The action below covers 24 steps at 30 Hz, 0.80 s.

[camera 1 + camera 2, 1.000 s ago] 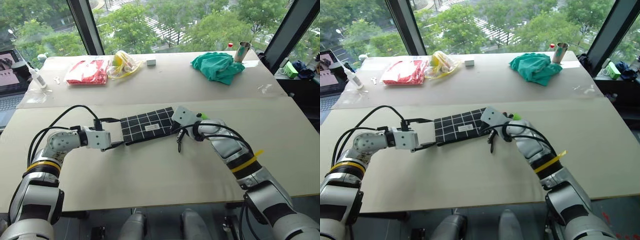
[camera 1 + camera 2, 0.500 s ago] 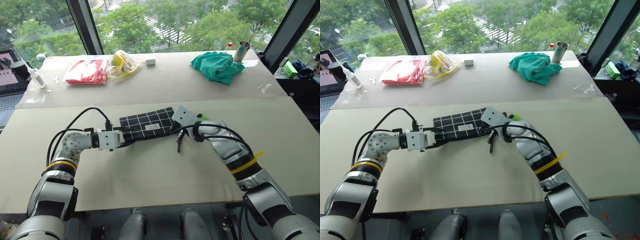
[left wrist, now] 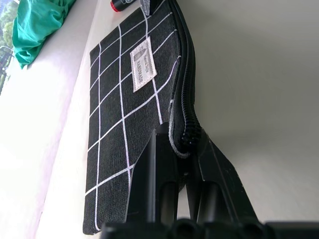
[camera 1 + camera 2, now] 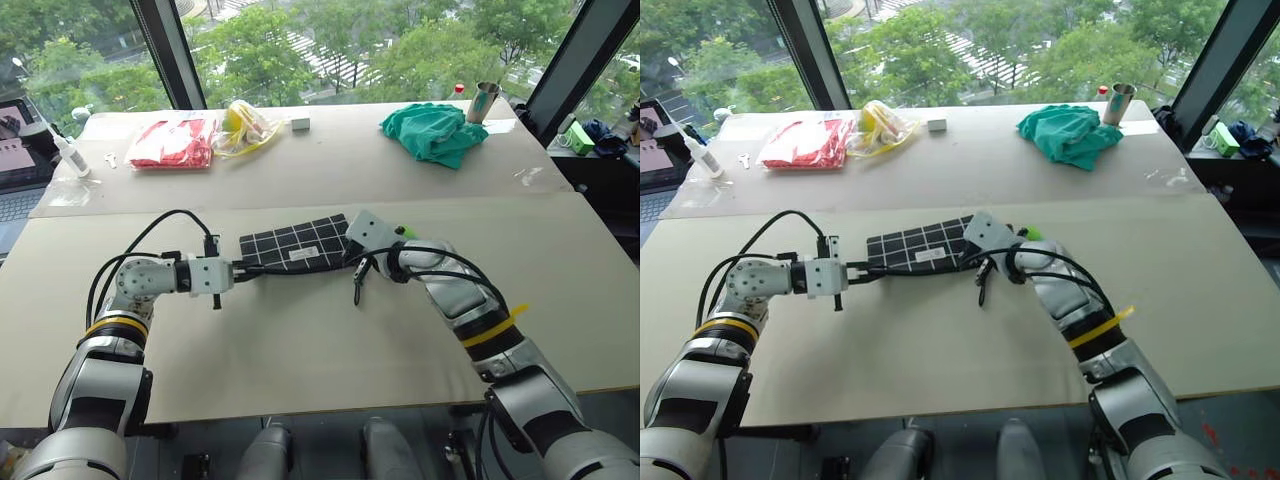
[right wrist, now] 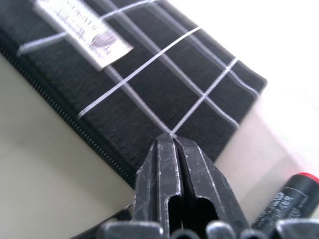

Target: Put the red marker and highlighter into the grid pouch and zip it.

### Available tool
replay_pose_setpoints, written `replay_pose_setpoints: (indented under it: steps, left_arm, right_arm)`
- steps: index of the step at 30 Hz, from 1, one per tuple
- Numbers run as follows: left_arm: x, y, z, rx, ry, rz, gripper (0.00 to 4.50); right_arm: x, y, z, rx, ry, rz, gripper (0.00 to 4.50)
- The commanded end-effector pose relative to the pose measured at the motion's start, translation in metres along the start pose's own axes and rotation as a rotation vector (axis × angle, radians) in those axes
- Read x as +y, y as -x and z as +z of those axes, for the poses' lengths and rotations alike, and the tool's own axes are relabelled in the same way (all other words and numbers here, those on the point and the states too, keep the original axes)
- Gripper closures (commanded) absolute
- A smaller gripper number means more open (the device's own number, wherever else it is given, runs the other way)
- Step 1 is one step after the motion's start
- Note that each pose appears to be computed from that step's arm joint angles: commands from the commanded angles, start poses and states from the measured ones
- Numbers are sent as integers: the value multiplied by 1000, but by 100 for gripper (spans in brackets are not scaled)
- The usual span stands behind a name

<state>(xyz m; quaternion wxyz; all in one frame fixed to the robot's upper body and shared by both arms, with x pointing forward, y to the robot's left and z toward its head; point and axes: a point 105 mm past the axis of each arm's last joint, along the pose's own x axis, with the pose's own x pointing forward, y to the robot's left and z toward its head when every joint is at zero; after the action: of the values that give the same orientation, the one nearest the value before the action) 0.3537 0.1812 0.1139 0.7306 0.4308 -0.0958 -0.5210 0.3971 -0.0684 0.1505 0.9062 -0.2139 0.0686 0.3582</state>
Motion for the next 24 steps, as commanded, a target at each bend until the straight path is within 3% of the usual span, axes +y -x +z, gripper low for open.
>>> replay_pose_setpoints:
  steps: [1,8,15,24]
  left_arm:
    - [-1,1,4,-38,20,31,450]
    - [-1,3,3,-60,86,87,450]
    - [22,22,18,-237,325,324,450]
    - [-3,30,28,-230,436,222,450]
  right_arm:
    - [-18,22,50,-191,-33,-55,266]
    - [-29,56,44,-180,-228,-43,29]
    - [-31,108,38,-132,-283,-31,29]
    - [43,101,24,-29,-329,158,29]
